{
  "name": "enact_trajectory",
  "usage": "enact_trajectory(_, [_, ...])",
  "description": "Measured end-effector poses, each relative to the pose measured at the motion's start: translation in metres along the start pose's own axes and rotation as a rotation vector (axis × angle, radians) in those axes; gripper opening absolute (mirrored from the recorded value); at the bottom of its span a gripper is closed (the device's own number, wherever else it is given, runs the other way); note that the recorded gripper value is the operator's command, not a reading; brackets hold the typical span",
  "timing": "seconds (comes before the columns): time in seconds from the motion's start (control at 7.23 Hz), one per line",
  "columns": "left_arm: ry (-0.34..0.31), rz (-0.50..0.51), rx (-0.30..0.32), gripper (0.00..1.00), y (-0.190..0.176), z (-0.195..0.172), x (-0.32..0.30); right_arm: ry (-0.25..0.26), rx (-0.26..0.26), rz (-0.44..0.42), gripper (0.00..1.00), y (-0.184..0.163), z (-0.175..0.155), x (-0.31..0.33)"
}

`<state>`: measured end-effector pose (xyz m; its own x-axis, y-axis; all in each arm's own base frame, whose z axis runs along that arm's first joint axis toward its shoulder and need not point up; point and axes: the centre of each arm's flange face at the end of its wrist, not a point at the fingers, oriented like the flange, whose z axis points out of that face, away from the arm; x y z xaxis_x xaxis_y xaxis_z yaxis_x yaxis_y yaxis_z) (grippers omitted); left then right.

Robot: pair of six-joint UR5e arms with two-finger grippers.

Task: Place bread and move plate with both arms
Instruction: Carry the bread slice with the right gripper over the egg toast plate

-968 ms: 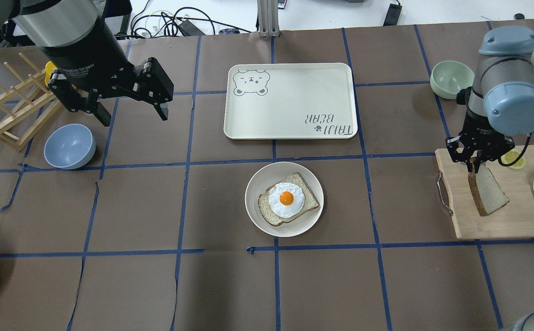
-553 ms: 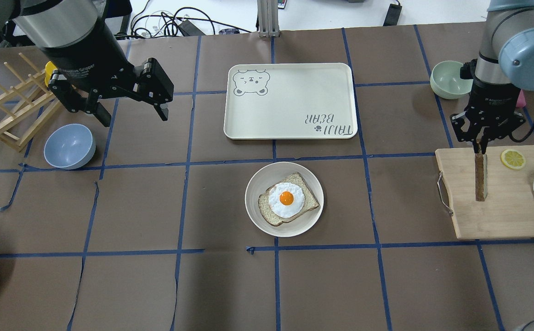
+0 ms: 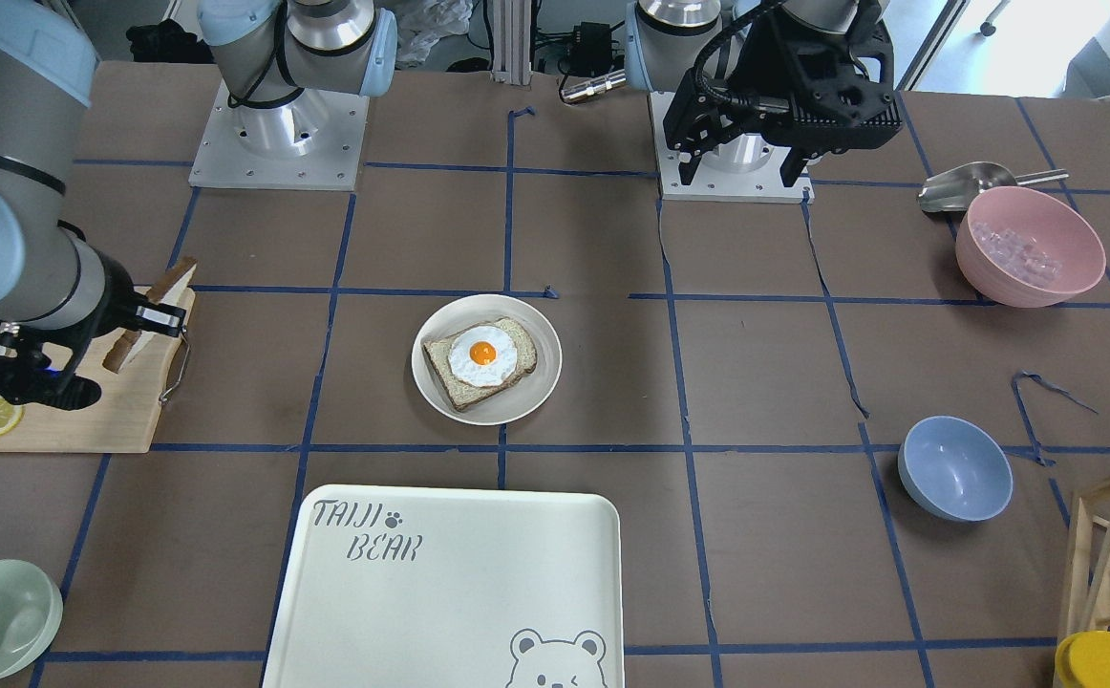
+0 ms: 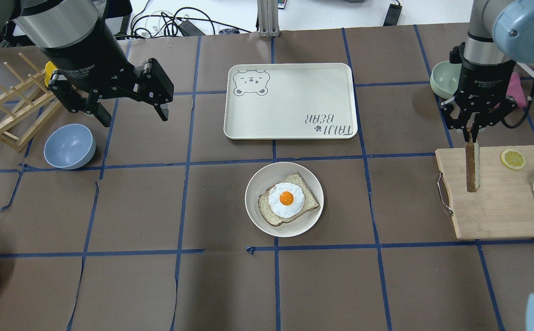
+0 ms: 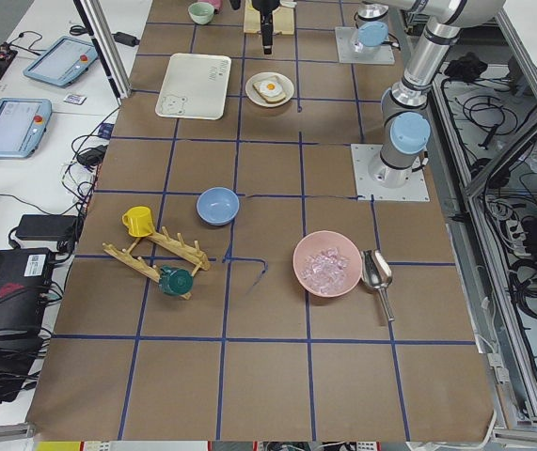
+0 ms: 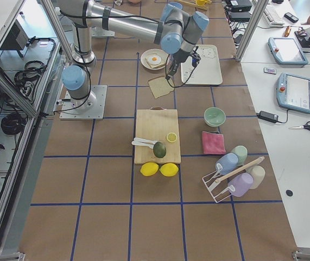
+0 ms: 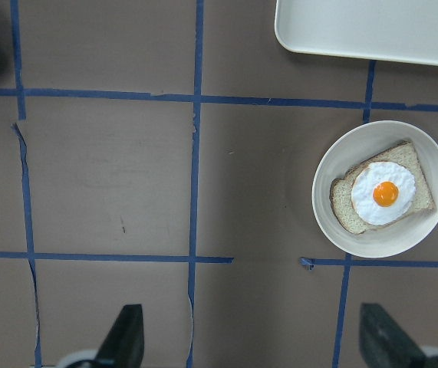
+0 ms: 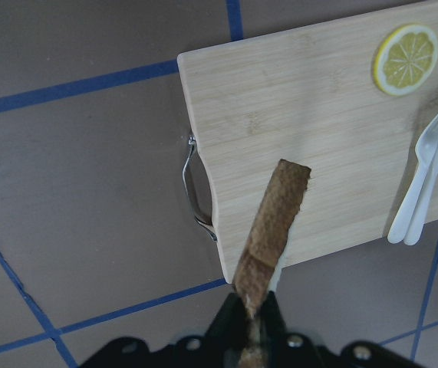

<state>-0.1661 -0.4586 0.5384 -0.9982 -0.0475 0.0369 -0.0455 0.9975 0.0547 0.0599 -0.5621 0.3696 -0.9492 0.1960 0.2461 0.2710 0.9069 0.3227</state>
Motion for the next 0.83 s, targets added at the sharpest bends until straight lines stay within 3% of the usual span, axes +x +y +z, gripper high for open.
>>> enact_trajectory(0.41, [0.000,-0.001,-0.002,1.00,0.000,0.000,0.000,-0.113,-0.028,0.145,0.00,0.052,-0.012,-0.112])
enact_trajectory(0.83, [-0.001,-0.001,-0.003,1.00,0.000,0.001,0.000,-0.192,-0.058,0.269,0.00,0.089,-0.002,-0.204])
